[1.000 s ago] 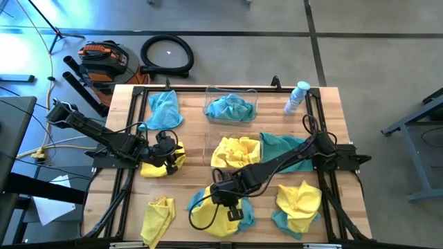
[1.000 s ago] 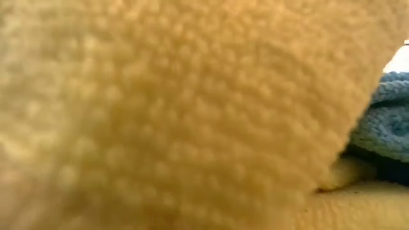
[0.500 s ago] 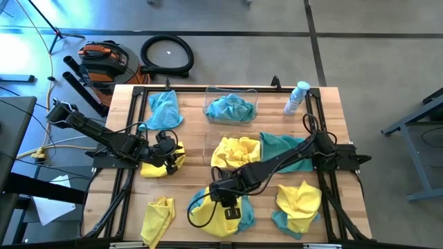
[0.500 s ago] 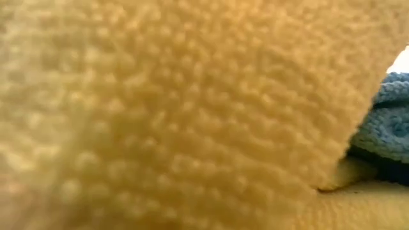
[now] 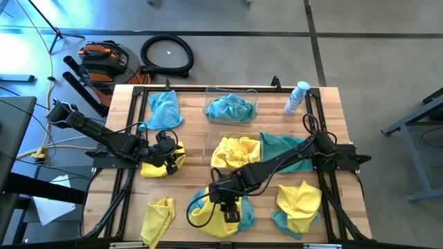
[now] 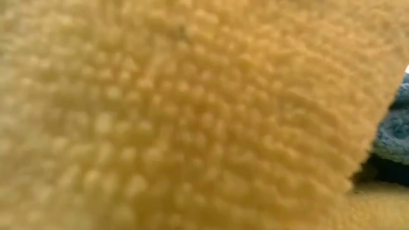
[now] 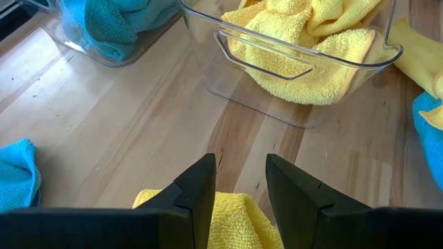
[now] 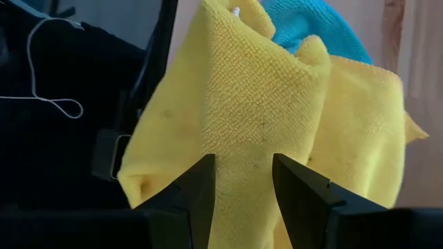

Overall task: Sort microfiber towel by color & place in baskets
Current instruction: Put the yellow towel into the bottom transparent bin

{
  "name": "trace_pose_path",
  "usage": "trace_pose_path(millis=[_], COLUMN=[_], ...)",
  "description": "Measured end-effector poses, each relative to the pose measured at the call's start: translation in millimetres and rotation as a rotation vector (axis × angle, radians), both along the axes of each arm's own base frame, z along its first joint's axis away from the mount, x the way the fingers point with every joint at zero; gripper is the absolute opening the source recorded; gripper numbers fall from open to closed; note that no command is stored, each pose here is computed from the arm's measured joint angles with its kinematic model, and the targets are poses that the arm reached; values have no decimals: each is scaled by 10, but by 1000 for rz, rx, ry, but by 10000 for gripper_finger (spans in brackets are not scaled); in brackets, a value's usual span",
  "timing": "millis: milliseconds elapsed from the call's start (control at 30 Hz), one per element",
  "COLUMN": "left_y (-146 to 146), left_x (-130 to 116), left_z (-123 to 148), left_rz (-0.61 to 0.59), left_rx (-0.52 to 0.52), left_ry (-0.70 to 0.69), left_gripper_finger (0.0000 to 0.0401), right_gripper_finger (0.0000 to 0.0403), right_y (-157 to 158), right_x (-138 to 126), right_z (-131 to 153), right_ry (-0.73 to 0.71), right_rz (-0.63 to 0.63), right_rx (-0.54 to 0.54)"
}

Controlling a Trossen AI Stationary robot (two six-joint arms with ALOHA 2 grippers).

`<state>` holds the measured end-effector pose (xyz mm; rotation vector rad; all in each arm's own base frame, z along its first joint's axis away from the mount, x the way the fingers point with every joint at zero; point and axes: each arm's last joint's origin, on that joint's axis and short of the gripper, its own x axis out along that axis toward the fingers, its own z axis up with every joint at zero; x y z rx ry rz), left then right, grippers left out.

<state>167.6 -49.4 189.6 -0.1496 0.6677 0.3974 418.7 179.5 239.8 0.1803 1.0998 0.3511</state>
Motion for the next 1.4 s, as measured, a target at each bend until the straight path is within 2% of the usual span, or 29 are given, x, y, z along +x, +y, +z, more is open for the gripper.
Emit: trace_pose_path(millis=[333, 467, 733, 933, 1067, 1233, 1400], left_y=[0, 0, 0, -1, -1, -1, -1], left_x=[0, 1, 1, 1, 1, 0, 0], left_z=[1, 1, 2, 1, 1, 1, 1], left_rz=[1, 1, 3, 15, 15, 15, 15], left_rx=[-1, -2, -5, -19, -19, -19, -19], left_ry=[-1, -1, -3, -8, -8, -8, -8], left_gripper_finger=[117, 117, 117, 117, 117, 117, 117], right_gripper_finger=[140, 140, 140, 138, 105, 14, 16], right_y=[53, 107, 47, 11, 1, -13, 8], right_x=[19, 14, -25, -66, -89, -121, -138], right_z=[18, -54, -248, -373, -427, -416, -113], right_ry=[-36, -66, -38, -16, 4, 42, 44], right_rz=[2, 13, -105, -143, -150, -130, -117], right_rx=[33, 43, -54, -108, -114, -146, -191])
